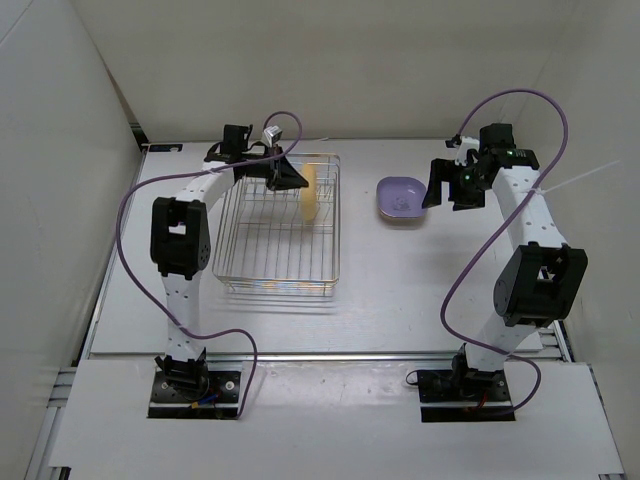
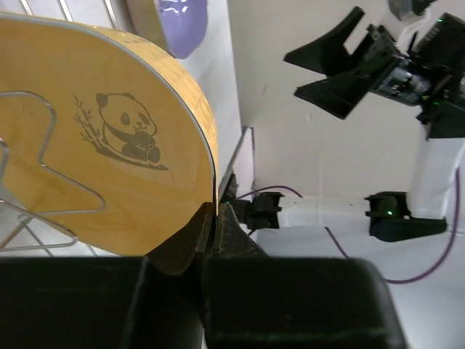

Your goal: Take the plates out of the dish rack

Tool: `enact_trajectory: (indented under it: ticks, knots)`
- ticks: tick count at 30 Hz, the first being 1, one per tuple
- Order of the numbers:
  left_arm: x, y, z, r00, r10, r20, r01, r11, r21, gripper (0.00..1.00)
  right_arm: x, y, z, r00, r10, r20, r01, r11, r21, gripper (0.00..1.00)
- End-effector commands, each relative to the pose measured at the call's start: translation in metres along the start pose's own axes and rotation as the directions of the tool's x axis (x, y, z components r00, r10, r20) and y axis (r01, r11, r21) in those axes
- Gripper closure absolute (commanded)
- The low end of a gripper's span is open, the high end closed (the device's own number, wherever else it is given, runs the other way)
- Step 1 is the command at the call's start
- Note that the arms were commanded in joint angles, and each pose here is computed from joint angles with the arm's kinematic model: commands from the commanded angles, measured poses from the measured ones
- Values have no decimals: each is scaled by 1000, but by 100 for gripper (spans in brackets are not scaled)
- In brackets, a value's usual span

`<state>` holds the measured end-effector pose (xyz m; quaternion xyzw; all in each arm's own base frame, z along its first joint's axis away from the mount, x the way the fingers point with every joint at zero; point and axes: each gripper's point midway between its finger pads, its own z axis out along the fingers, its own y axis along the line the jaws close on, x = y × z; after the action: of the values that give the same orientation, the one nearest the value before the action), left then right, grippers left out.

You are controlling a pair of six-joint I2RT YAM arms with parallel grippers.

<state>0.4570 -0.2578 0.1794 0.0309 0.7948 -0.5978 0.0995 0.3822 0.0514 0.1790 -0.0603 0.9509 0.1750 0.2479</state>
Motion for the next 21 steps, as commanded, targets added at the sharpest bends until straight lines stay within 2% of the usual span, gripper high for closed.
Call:
enact_trajectory:
  ticks: [1,10,14,15,16,17,18,20,21]
  knots:
    - [11,-82,-19,995,100,-22,-96,986,134,89,-5,5,-10,999,-26,39,26,1000,-17,5]
    - [16,-116,-30,989,146,-20,-140,973,182,89,-2,4,-8,999,-28,22,28,999,-18,5]
    - [19,-141,-41,977,215,2,-212,961,176,89,-2,4,-8,999,-28,22,28,999,-18,5]
    - [17,-147,-43,955,294,23,-294,942,165,89,-2,4,-8,999,-28,22,28,999,-18,5]
    - [16,-150,-45,946,322,40,-325,936,137,89,-2,6,-8,999,-28,23,28,999,-29,5]
    - [23,-149,-48,954,300,24,-301,948,107,89,-2,8,-8,999,-28,24,29,999,-38,5]
    - [14,-152,-52,908,414,61,-417,908,44,89,-4,10,-10,999,-28,26,30,998,-48,5]
    - [17,-155,-55,863,502,60,-500,865,-47,89,-7,14,-12,998,-42,38,44,997,-65,5]
    - [20,-139,-58,873,487,30,-475,862,-178,89,-9,16,-15,998,-42,40,45,996,-74,5]
